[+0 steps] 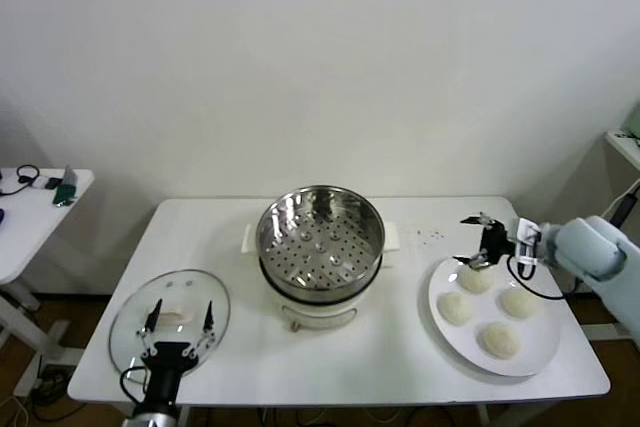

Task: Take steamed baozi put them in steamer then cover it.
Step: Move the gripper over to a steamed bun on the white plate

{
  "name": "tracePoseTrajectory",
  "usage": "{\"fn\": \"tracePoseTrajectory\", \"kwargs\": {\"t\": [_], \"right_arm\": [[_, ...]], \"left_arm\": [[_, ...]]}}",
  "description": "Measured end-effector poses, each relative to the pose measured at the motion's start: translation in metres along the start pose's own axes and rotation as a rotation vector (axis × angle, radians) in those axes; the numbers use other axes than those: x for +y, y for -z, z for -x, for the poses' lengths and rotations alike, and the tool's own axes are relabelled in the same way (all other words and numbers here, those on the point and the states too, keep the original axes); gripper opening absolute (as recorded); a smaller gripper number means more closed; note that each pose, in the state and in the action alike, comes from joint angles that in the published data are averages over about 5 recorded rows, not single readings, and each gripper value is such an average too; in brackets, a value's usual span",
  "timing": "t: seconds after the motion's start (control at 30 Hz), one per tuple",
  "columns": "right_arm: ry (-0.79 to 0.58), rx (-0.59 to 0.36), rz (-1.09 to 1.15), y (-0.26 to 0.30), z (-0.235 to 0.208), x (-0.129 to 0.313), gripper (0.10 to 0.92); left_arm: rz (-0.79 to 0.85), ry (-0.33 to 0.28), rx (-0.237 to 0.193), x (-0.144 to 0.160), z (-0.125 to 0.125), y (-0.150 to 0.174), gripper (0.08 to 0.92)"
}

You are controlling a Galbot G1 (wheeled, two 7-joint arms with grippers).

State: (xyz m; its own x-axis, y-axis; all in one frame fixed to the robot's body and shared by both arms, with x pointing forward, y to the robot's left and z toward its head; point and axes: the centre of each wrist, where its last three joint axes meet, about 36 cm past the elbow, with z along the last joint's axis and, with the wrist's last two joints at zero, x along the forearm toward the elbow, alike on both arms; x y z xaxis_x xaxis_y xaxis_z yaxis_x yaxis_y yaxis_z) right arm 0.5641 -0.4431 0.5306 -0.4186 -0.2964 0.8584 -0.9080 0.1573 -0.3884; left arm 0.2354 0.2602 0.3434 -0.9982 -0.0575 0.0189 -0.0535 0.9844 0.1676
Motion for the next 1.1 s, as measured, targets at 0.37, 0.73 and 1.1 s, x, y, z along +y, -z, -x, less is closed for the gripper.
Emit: {"fn": "tracePoseTrajectory", "kwargs": {"t": [0.37,0.73,1.1], "right_arm": [[0.216,0.208,-0.130,-0.004,0.018,-0.040,0.823],[0.292,0.306,-0.173,0.001,0.062,-0.055,0.823],[0.326,0.322,-0.191,0.008,0.105,-0.050,0.823]], "left_arm": [[0.007,-0.007,0.019,0.000,-0.001,-0.002,0.823],[0.017,0.011,0.020,0.009,0.005,0.001,0.823],[0.022,0.020,0.020,0.012,0.011,0.004,0.823]]}}
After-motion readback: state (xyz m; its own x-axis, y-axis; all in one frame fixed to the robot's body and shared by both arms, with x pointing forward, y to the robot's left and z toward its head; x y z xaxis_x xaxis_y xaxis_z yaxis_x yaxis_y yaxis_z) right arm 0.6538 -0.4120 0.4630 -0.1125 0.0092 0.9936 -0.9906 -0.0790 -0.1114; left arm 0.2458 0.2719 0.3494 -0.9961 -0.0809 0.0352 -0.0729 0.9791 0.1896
